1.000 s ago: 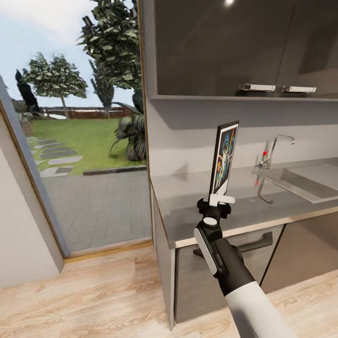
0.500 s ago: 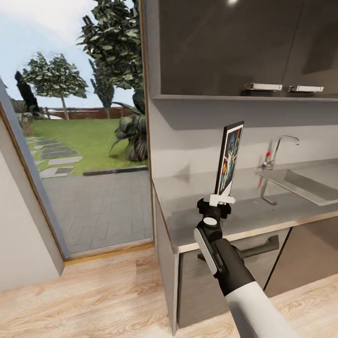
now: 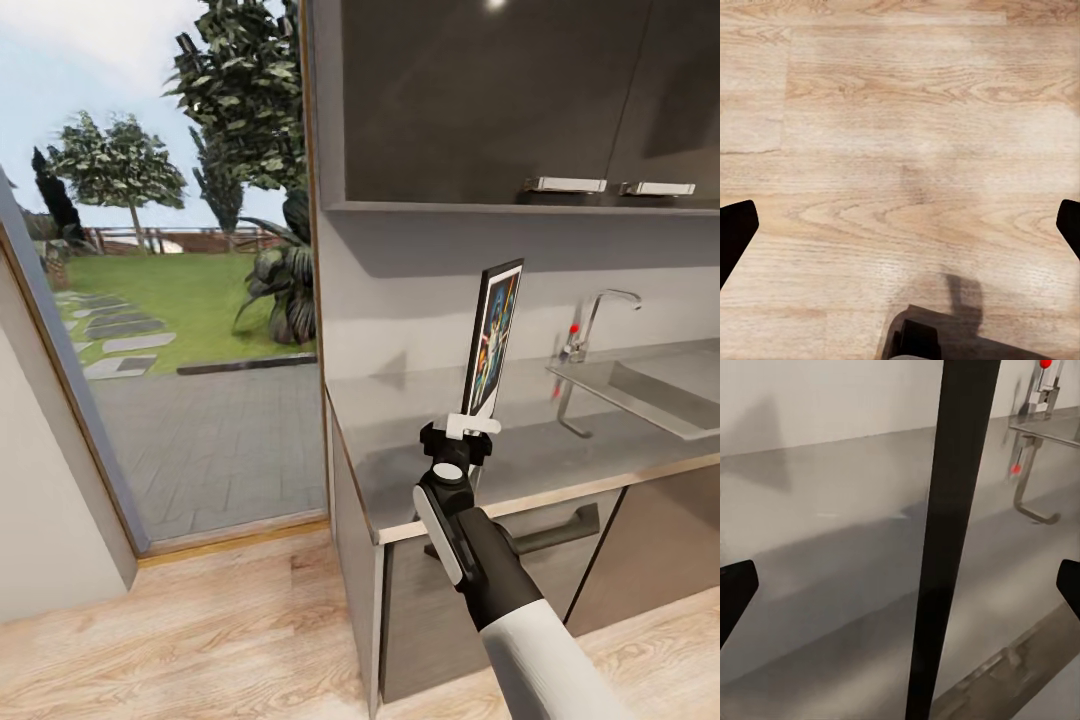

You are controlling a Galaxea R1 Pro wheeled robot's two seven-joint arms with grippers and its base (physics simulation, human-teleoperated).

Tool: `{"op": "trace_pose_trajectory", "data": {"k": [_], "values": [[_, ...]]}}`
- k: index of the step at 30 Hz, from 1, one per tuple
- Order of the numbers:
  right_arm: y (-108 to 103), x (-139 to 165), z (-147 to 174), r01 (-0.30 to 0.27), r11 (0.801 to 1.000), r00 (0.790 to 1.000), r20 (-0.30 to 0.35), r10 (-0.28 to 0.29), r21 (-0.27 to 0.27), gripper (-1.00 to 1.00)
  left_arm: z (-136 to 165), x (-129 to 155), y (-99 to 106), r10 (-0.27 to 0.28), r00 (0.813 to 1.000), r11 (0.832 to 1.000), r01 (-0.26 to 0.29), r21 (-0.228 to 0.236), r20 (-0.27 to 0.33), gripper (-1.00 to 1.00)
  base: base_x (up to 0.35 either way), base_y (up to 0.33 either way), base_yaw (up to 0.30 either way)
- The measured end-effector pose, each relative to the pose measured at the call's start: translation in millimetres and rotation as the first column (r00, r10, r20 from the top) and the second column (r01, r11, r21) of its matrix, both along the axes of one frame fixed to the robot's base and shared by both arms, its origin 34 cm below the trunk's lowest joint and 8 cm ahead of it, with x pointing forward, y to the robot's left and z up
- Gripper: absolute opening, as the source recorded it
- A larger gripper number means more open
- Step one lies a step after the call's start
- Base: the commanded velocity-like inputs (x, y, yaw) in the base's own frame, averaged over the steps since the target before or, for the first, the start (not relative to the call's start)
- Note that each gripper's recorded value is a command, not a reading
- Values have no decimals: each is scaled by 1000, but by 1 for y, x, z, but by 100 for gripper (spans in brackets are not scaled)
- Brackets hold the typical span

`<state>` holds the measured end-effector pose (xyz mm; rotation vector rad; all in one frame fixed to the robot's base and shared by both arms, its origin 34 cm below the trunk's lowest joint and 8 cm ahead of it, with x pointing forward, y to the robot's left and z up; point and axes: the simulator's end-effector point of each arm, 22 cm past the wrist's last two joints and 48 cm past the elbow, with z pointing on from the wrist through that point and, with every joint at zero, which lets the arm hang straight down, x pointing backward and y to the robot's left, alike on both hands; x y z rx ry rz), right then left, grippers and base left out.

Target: Pick up the poster from the kitchen countertop and hang it on one of the wall nails in the kitchen.

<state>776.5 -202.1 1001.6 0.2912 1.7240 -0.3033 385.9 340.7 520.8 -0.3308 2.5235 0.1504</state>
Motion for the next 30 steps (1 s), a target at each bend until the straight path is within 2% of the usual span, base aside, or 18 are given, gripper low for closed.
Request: {"op": "trace_pose_trajectory", "data": {"k": [21,22,30], "values": [[0,0,0,0,1000,1000,0,0,0,100,0,1,0,-1,1000,1000,1,-1,2,100,19,-19,0],[0,0,0,0,1000,1000,0,0,0,-100,0,1,0,-1,1000,1000,1,-1,2,100,4,-4,0],[0,0,2,2,1000,1000,13,-2,6,-100,0,1,0,-1,1000,1000,1,-1,2,100,1,-1,0]]}}
